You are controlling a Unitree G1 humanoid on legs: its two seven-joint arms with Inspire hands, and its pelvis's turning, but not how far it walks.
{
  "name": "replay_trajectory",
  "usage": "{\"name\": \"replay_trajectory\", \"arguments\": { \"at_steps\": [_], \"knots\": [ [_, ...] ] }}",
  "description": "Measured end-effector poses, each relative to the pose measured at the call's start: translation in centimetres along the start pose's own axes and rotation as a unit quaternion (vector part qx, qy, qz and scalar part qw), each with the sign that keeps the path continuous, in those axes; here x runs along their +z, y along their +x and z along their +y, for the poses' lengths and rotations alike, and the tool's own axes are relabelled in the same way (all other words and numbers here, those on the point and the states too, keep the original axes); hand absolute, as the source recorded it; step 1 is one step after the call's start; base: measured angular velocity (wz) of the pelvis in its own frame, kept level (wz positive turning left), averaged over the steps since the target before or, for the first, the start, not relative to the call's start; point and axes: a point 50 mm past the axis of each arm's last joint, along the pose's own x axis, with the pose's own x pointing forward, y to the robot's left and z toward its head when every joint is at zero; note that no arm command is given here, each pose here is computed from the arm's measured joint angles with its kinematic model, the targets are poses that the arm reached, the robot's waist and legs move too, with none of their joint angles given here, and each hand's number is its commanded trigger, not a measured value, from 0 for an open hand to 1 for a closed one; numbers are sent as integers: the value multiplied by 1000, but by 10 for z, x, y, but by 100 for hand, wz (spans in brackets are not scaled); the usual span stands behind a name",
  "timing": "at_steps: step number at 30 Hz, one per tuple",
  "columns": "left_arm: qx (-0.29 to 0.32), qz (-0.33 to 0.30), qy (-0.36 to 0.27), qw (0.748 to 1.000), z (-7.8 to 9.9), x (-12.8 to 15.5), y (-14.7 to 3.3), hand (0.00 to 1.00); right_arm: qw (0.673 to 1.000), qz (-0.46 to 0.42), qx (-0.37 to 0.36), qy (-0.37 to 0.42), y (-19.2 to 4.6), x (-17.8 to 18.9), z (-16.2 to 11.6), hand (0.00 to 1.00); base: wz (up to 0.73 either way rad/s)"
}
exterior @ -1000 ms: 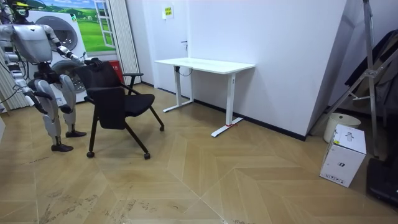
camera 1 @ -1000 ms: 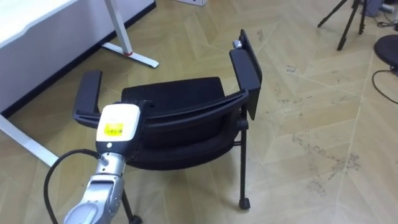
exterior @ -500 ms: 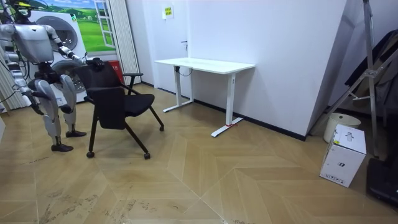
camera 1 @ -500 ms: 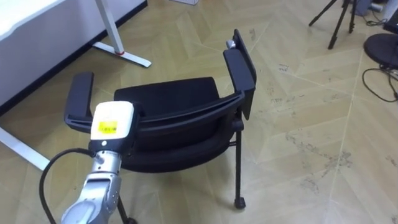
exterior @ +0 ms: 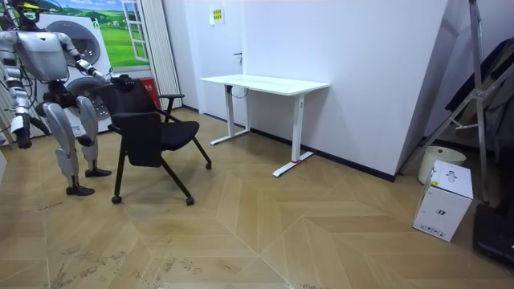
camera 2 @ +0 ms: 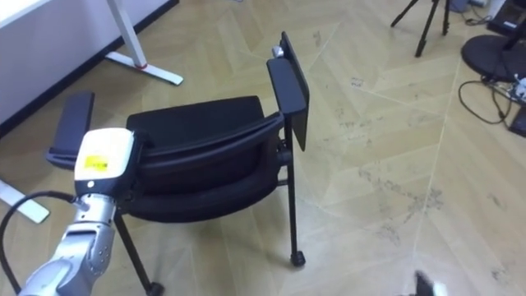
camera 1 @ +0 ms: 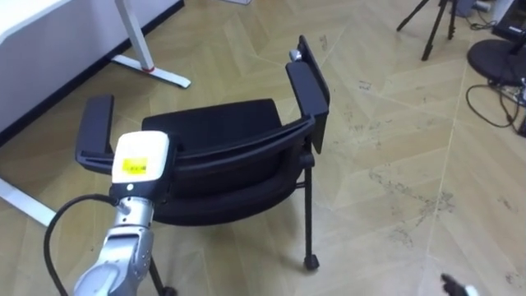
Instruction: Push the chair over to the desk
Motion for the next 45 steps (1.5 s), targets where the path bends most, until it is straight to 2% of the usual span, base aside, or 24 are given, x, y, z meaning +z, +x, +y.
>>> {"name": "replay_trajectory", "arguments": {
  "at_steps": [6, 10, 15, 24, 27, 37, 45],
  "knots": [
    [10, -9, 1, 1000, 9, 4, 5, 100, 988, -122, -76, -59, 0, 51, -18, 0, 0],
    [2, -15, 2, 1000, 11, 7, 7, 100, 973, -188, -100, -92, -6, 79, -22, 0, 0],
    [-11, -22, 4, 1000, 13, 14, 9, 100, 937, -306, -112, -129, -30, 128, -15, 0, 0],
    [-19, -27, 4, 999, 19, 19, 11, 100, 894, -410, -121, -138, -61, 170, -14, 0, 1],
    [-26, -28, 3, 999, 20, 20, 12, 100, 882, -434, -115, -144, -69, 177, -11, 0, 0],
    [-31, -39, 1, 999, 22, 24, 15, 100, 870, -446, -85, -190, -73, 181, -3, 0, -1],
    [-25, -55, 2, 998, 25, 28, 18, 100, 847, -479, -79, -216, -84, 189, 2, 0, 0]
  ]
}}
